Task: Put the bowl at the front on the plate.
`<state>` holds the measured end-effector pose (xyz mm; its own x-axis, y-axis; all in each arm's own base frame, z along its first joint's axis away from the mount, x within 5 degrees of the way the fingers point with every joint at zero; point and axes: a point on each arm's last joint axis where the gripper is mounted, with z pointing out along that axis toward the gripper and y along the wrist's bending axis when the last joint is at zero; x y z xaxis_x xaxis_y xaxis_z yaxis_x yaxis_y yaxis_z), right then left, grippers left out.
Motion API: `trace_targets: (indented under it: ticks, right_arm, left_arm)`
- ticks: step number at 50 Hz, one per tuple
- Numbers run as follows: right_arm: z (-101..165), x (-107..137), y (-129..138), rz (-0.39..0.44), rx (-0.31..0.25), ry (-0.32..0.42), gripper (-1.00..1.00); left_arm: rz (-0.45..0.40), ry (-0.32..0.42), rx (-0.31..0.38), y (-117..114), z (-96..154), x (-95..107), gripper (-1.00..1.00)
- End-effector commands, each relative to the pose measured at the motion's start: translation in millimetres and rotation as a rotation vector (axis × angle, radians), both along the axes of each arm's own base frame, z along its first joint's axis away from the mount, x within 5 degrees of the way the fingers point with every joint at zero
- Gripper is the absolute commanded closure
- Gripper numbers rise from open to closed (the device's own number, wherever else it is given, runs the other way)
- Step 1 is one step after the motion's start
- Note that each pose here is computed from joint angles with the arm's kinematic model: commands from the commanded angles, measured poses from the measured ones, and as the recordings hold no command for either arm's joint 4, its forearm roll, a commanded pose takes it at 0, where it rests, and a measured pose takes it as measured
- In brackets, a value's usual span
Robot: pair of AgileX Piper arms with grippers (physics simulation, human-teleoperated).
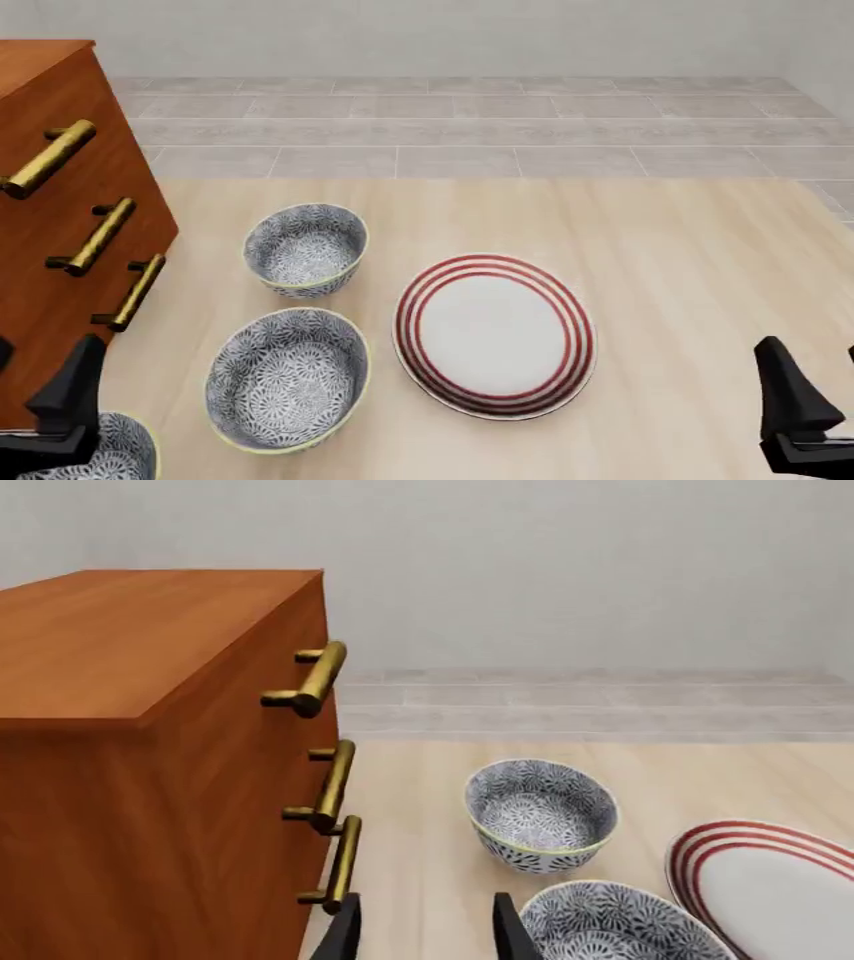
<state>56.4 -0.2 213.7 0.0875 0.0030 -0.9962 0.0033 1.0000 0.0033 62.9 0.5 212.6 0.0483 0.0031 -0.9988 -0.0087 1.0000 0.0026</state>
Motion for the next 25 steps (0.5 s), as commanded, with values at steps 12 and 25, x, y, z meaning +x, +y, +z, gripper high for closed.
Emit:
trace_targets:
  ticks: [12,25]
  right_arm:
    - [1,0,0,0.006,-0.007,0.001,-1.00]
    - [1,0,0,0.005,-0.005,-0.001,-1.00]
  left_arm:
    - [-0.034,-0.039,-0.007,-2,12,-9,-1.00]
    - [-0.081,0.102,-0.020,-6,45,7,-1.00]
